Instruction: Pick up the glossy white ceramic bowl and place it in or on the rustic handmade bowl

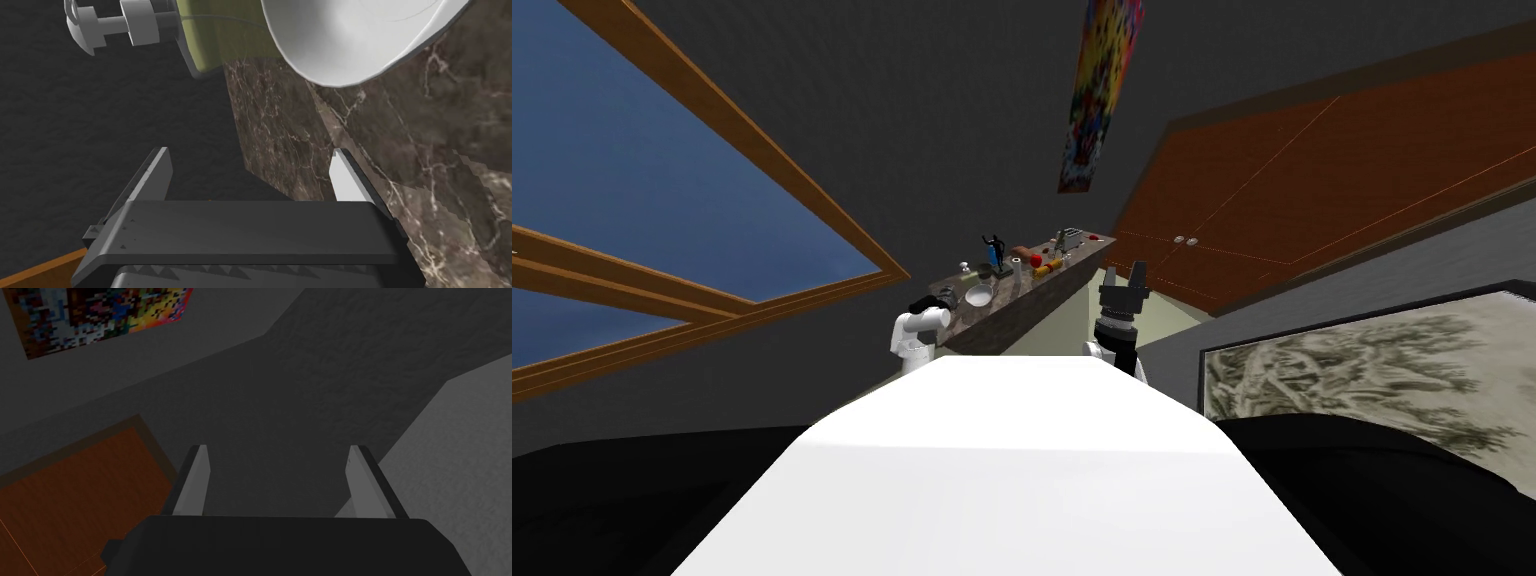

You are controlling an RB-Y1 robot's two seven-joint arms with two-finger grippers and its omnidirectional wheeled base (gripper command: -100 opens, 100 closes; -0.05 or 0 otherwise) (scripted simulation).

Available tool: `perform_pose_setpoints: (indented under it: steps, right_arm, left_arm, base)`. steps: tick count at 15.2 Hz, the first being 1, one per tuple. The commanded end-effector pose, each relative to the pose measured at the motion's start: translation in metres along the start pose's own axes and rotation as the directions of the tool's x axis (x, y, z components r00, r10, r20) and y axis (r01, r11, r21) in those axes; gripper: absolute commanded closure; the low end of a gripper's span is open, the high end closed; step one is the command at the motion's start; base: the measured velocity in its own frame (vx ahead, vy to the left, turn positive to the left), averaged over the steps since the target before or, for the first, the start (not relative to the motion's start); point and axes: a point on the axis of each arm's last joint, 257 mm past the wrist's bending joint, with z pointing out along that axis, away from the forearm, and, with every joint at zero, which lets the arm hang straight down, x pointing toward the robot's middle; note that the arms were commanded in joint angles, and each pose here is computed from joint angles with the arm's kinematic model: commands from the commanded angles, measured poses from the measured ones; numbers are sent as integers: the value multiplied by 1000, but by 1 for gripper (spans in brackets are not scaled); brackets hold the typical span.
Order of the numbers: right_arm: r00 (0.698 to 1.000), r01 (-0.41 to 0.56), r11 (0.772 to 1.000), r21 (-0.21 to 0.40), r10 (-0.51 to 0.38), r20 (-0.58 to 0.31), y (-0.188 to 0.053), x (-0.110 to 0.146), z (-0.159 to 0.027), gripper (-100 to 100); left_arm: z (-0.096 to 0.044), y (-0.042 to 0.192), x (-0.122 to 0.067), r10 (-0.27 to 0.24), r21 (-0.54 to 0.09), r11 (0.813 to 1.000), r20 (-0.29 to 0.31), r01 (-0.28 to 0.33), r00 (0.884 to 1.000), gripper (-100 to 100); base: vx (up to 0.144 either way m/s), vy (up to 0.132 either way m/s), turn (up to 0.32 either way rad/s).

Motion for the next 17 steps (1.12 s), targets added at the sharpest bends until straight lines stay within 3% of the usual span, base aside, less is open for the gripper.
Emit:
perform_pose_setpoints:
  steps: [1, 9, 17]
  right_arm:
    - [1000, 0, 1000, 0, 0, 0, 0, 0, 0, 0]
    - [1000, 0, 1000, 0, 0, 0, 0, 0, 0, 0]
    - [1000, 0, 1000, 0, 0, 0, 0, 0, 0, 0]
  left_arm:
    - [1, 11, -2, -7, -48, 999, 5, 8, 1000, -100]
    - [4, 36, -6, -45, -180, 983, 22, 48, 999, -100]
    - [5, 59, -9, -92, -317, 943, 49, 103, 995, -100]
  base:
    - [6, -11, -43]
    - [7, -12, -67]
    - [8, -14, -78]
